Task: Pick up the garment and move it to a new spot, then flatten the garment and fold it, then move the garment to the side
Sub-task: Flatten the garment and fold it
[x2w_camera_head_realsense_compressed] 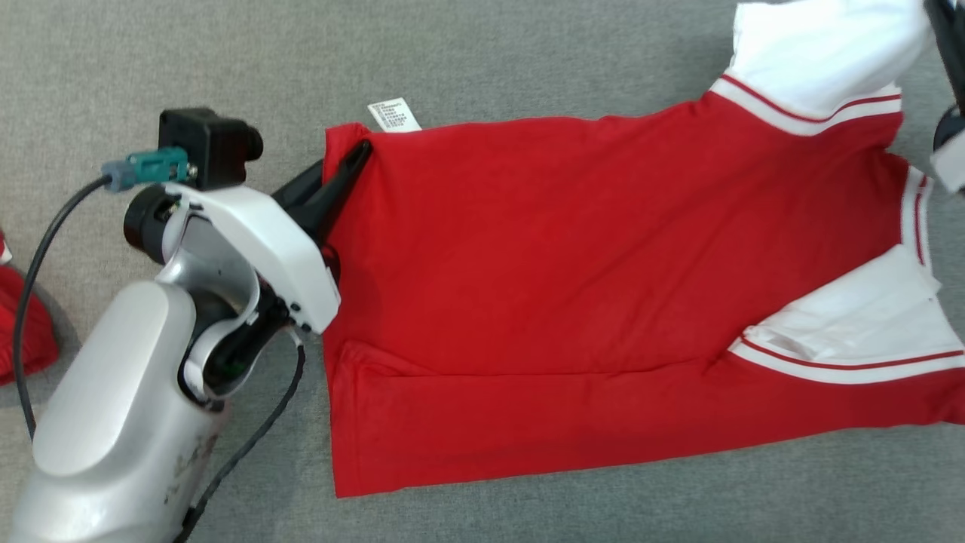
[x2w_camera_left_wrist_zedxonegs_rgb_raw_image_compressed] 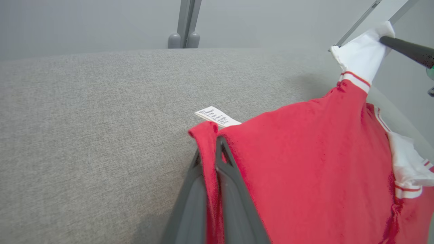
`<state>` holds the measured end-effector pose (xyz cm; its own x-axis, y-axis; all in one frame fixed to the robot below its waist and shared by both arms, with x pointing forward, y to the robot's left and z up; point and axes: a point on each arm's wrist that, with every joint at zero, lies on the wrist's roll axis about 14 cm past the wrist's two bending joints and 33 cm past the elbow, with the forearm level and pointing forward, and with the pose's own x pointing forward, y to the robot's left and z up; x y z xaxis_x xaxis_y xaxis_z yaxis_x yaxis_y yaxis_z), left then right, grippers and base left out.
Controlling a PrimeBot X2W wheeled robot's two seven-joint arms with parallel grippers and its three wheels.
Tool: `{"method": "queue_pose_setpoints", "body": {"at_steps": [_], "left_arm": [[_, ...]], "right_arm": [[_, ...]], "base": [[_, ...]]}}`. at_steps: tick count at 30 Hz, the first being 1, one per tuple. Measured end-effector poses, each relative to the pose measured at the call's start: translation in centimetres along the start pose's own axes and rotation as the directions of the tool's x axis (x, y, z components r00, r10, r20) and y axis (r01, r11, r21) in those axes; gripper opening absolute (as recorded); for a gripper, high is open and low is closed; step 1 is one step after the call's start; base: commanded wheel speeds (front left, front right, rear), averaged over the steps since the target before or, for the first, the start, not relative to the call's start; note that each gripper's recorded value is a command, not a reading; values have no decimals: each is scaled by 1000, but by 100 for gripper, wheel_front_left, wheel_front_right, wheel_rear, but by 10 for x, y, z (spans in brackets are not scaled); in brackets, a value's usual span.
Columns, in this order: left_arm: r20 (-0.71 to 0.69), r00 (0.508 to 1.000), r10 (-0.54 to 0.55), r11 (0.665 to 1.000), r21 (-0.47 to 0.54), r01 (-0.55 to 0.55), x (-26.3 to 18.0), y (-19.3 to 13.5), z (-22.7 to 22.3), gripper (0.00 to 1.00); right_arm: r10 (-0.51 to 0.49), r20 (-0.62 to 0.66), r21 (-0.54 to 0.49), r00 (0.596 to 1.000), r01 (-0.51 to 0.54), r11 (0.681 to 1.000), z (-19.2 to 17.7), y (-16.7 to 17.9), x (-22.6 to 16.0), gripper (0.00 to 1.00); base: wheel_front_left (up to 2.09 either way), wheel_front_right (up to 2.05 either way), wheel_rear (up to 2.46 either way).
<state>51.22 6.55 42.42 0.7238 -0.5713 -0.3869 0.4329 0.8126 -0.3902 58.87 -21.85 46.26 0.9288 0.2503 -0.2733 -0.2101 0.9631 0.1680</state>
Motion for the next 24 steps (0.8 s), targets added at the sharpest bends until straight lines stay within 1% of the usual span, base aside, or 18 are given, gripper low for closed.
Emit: {"method": "queue_pose_setpoints", "body": {"at_steps": [8, 13, 15, 18, 19, 20, 21, 22, 24], "left_arm": [[90, 996, -17, 999, -26, 19, -35, -22, 3, 0], [121, 993, 1, 998, -61, 6, -54, -28, -12, 0], [120, 993, 1, 997, -80, 9, -60, -33, -24, 0], [127, 992, 0, 996, -90, 12, -66, -38, -34, 0], [144, 990, -2, 995, -96, 16, -67, -41, -34, 17], [156, 988, -9, 995, -97, 25, -68, -44, -34, 44], [152, 988, -14, 995, -91, 28, -69, -47, -39, 87], [131, 991, -24, 996, -82, 35, -70, -52, -47, 100], [92, 995, -36, 997, -59, 42, -76, -58, -64, 100]], "right_arm": [[-1, 43, 72, 999, -2, 997, -13, 0, -82, 0], [-9, -21, 152, 1000, 12, 988, -54, 12, -129, 0], [-21, -39, 184, 999, 28, 983, -67, 15, -142, 0], [-29, -59, 194, 998, 40, 980, -79, 20, -154, 0], [-32, -66, 198, 997, 45, 979, -83, 21, -156, 0], [-39, -70, 197, 997, 52, 979, -86, 21, -158, 48], [-51, -78, 181, 996, 64, 981, -88, 18, -160, 100], [-60, -92, 160, 994, 74, 984, -91, 15, -163, 100], [-62, -101, 151, 993, 77, 985, -92, 15, -167, 100]], "base": [[0, 0, 0], [0, 0, 0], [0, 0, 0], [0, 0, 0], [0, 0, 0], [0, 0, 0], [0, 0, 0], [0, 0, 0], [0, 0, 0]]}}
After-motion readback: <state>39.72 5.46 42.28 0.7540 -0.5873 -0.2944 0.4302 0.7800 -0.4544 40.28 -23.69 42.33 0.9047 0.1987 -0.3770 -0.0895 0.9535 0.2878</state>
